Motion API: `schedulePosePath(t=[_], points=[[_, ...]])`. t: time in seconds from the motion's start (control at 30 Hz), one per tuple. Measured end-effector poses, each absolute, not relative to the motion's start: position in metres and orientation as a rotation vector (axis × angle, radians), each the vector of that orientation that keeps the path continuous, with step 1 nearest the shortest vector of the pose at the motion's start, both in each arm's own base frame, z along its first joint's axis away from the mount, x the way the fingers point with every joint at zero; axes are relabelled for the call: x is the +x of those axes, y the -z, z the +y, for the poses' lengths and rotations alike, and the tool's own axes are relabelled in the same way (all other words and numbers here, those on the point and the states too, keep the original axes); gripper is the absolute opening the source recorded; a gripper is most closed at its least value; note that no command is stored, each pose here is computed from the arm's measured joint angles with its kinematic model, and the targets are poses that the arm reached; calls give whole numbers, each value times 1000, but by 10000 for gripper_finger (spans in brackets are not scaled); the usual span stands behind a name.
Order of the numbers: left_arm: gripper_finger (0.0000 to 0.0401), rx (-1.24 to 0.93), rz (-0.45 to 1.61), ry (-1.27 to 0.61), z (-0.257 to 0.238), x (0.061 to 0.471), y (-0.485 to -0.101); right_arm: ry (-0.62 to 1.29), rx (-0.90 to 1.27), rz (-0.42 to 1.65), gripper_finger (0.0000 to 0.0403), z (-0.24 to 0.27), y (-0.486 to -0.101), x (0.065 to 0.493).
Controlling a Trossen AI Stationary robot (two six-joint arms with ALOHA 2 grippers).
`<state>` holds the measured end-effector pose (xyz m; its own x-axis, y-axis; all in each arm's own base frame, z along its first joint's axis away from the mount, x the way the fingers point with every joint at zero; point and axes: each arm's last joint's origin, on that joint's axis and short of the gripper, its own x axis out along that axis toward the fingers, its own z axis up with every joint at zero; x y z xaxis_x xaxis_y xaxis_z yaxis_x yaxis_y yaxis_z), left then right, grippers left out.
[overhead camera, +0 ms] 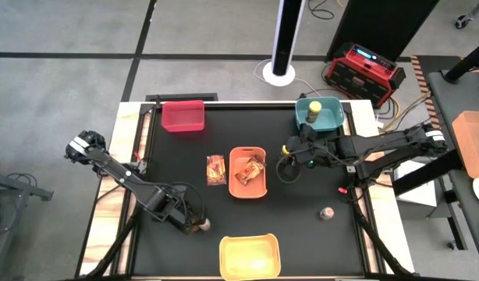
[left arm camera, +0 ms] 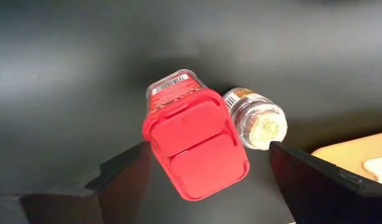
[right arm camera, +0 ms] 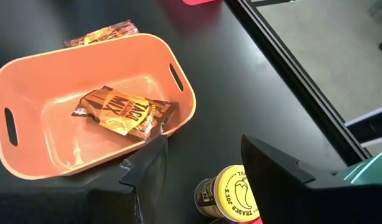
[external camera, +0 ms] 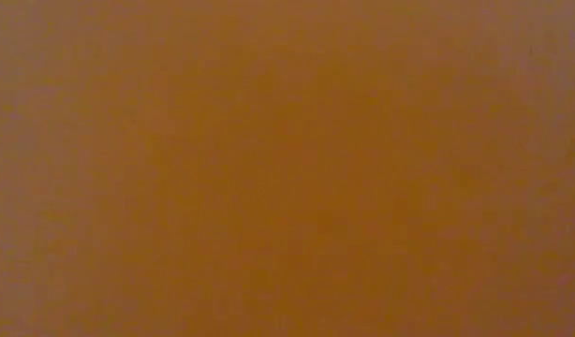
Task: Sort spices by type
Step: Put the bottom red seasoning can into the yellow bin
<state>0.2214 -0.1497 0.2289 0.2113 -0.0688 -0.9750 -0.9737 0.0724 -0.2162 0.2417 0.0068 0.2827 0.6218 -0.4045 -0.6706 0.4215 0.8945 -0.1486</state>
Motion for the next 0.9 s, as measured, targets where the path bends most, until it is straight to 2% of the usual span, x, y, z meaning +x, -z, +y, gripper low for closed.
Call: schedulePosePath(t=[0.27,0.37,0.5,0.6,0.9], points=[[309,-1281,1133,-980,-153,225,-251,472,19,758,194,7,-283,242],[309,-1241,1148,-1050,-159,232,-258,470,14,760,194,7,-282,242],[309,-1152,1241,-1161,-170,245,-258,464,-1,764,194,7,-282,242],[309,-1113,1272,-1154,-180,259,-258,456,-17,764,194,7,-282,243],[291,-1089,1244,-1210,-185,267,-259,447,-39,771,194,7,-280,242]])
